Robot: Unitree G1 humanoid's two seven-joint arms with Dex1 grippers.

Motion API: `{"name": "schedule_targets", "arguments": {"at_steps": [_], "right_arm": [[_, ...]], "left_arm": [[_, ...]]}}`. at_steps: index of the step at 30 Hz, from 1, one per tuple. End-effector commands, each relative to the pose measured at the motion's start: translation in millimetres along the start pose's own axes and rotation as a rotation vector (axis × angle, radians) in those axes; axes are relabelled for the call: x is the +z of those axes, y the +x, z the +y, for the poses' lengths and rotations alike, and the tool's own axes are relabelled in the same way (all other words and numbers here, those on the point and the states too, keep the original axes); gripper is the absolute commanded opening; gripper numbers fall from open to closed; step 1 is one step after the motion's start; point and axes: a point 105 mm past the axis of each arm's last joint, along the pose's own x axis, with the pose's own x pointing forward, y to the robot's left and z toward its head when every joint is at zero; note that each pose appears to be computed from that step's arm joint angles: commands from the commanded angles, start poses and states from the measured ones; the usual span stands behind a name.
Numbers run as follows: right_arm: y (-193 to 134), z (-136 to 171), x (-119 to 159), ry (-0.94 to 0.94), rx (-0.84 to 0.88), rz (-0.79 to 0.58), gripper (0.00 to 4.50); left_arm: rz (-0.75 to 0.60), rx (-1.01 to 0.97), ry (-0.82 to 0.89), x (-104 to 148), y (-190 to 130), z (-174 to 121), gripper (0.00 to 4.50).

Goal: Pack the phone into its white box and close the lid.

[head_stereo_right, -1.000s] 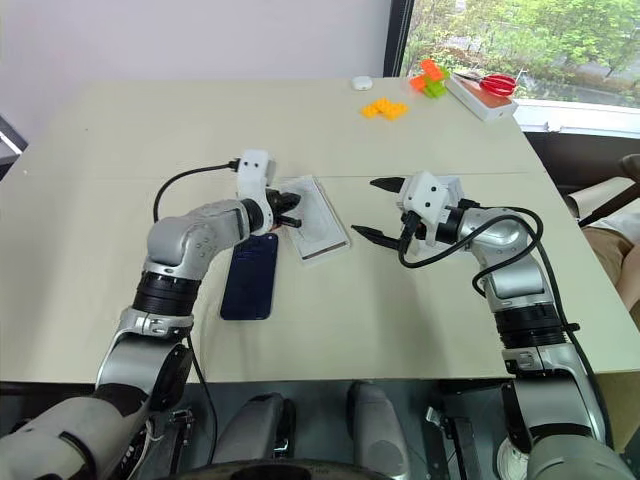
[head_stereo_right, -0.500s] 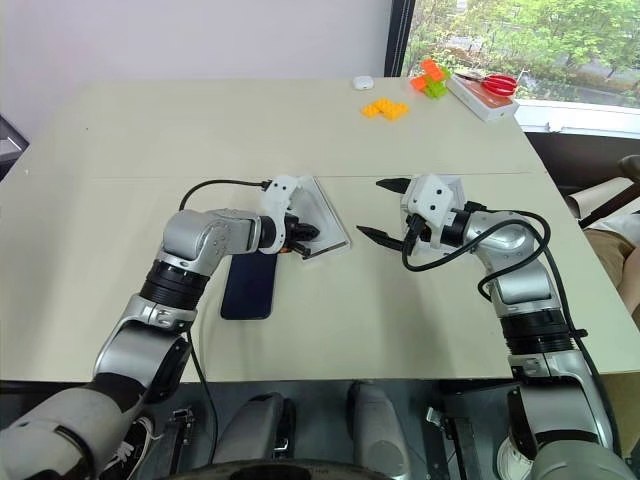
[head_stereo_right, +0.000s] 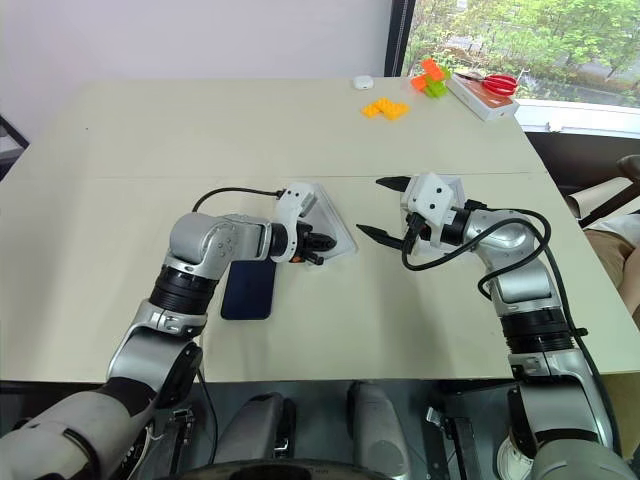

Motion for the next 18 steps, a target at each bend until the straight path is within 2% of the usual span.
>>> {"name": "schedule_targets", "arguments": {"at_steps": [1,5,11,13,18], "right_arm": [[-3,-12,14,-0.050,-0.033,-0.035,4.50],[-2,-11,13,-0.049,-0.031,-0.034,4.50],[0,-11,3,-0.050,-0.046,0.012,4.50],[4,-11,-3,-0.075,-0.056,0.041,4.50],[19,-2,-25,-0.192,-0.061,0.144,4.50]], "left_arm": [[-0.030,0.016,0.045,5,-5,-1,0.06],[-0.127,0.092,0.081,23,-16,13,0.06],[-0.380,0.125,0.114,64,-60,26,0.06],[-0.407,0.150,0.109,65,-70,33,0.06],[-0.356,0.268,0.100,41,-89,65,0.06]]}}
